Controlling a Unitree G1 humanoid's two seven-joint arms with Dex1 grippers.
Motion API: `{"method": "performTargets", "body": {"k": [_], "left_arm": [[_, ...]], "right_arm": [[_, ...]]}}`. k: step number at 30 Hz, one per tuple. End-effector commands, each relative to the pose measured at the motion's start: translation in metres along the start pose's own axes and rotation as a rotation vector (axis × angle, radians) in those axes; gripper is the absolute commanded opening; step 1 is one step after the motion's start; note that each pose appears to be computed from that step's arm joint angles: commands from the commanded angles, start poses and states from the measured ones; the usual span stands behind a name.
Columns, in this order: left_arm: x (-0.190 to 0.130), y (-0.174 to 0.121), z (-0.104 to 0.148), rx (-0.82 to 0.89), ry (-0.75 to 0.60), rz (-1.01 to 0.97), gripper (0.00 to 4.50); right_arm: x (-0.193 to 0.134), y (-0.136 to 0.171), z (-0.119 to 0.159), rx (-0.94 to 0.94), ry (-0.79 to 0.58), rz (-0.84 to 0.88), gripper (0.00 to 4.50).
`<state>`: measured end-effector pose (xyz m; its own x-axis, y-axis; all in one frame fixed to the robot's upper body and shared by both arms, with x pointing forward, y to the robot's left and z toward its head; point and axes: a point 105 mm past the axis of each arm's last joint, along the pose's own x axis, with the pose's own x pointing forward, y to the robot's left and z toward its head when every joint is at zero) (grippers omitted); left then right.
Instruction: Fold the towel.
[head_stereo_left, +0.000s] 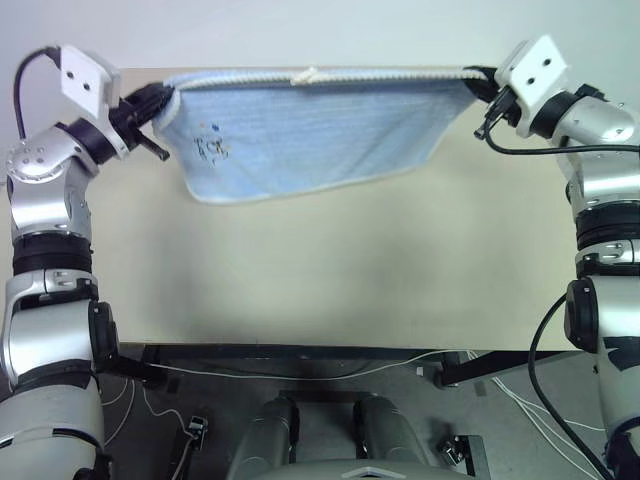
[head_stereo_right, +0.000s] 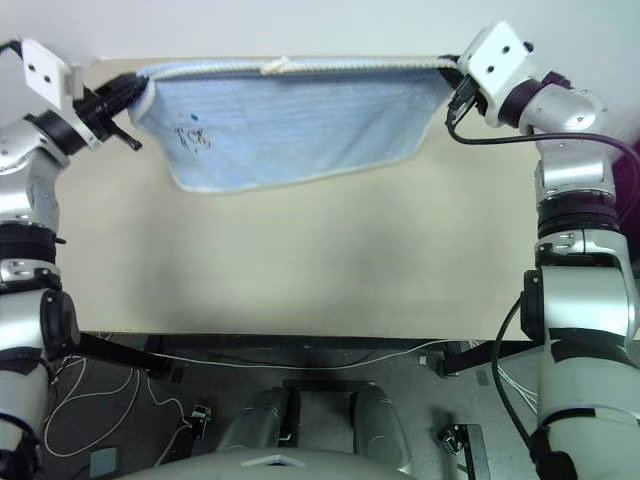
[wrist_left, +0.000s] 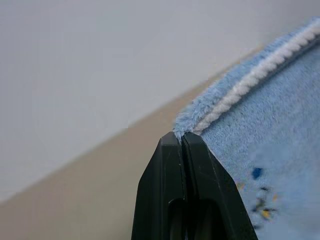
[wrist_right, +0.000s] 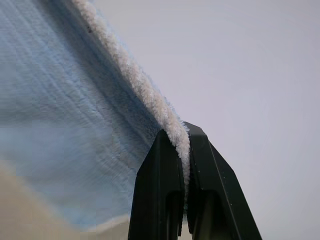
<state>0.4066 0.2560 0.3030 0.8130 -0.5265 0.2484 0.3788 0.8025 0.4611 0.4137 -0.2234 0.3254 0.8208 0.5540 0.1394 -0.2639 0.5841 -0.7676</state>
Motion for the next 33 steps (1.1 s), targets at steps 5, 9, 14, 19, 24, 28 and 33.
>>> {"method": "performTargets", "body": {"k": [5, 9, 14, 19, 24, 28, 33], "left_arm": [[-0.056, -0.019, -0.016, -0.008, 0.103, -0.246, 0.0], [-0.097, -0.054, -0.051, -0.04, 0.273, -0.398, 0.0], [-0.14, -0.075, -0.073, -0.104, 0.434, -0.507, 0.0], [-0.164, -0.077, -0.081, -0.119, 0.536, -0.542, 0.0], [-0.154, -0.07, -0.085, -0.076, 0.535, -0.501, 0.0], [-0.123, -0.049, -0.102, 0.066, 0.55, -0.362, 0.0], [-0.084, -0.046, -0.117, 0.11, 0.538, -0.32, 0.0]], "right_arm": [[-0.055, 0.035, 0.002, 0.117, -0.002, 0.211, 0.06], [-0.082, 0.101, -0.02, 0.236, 0.101, 0.41, 0.06], [-0.113, 0.148, -0.026, 0.354, 0.183, 0.584, 0.06], [-0.134, 0.168, -0.023, 0.441, 0.231, 0.719, 0.06], [-0.125, 0.169, -0.028, 0.421, 0.234, 0.694, 0.06], [-0.09, 0.146, -0.045, 0.339, 0.249, 0.525, 0.06], [-0.057, 0.133, -0.071, 0.298, 0.294, 0.453, 0.06]]}}
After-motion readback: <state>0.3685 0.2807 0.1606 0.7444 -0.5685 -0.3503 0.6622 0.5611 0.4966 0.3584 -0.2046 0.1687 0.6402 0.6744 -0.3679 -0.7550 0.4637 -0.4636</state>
